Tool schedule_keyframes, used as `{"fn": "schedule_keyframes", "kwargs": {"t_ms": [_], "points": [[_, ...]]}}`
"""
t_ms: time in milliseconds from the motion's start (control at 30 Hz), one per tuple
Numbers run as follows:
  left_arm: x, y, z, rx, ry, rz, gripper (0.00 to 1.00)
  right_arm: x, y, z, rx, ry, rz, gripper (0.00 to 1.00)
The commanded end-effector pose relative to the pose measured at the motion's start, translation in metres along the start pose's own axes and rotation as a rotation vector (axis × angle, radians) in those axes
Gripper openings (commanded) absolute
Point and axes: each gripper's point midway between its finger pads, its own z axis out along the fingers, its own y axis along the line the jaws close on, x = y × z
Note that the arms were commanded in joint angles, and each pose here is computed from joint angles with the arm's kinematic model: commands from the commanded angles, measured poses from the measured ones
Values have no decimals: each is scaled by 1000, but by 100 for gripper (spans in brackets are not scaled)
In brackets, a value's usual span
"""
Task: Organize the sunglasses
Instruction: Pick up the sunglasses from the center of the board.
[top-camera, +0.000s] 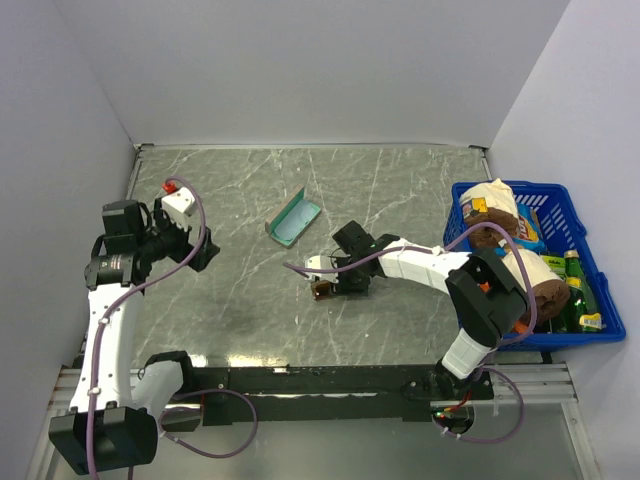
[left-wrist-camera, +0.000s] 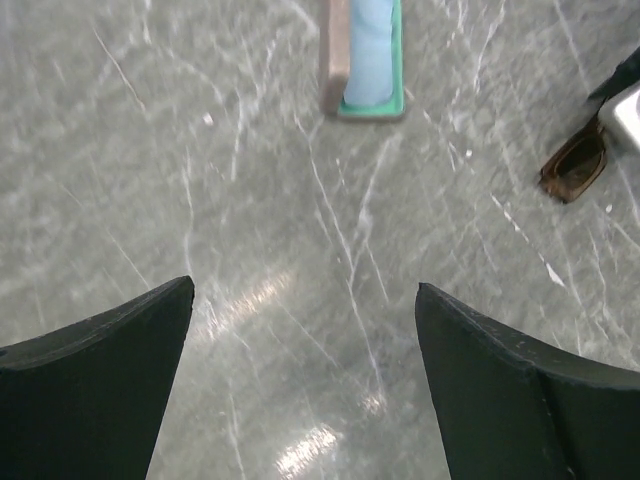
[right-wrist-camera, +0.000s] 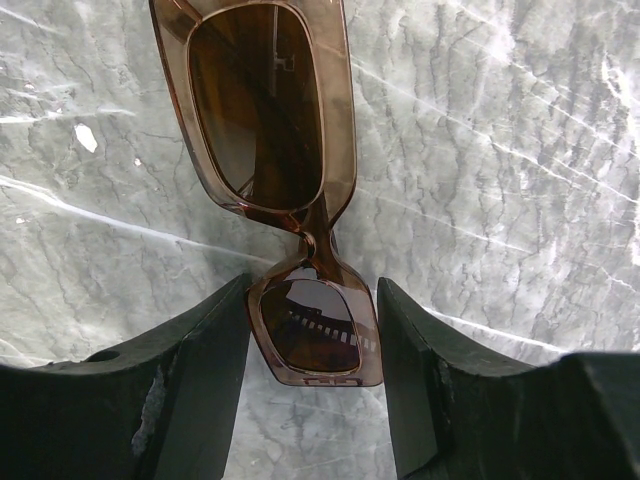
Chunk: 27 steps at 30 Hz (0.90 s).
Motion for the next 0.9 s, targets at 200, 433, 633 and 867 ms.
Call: {"fn": "schedule_keyframes", "kwargs": {"t_ms": [200,433,633,867], "points": [[36,-12,3,28,52,-27,97,-17,-22,-22,117,-69,-5,13],[38,-16,3,46,55,-16,96,-16,-35,-27,193,-61,-3,12],[40,-18,0,50,67,-11,97,-12,-58,-37,314,-22,-47,11],[37,-12,4,39,51,5,97,-20,-72,-50,320,-17,-46,11]]}}
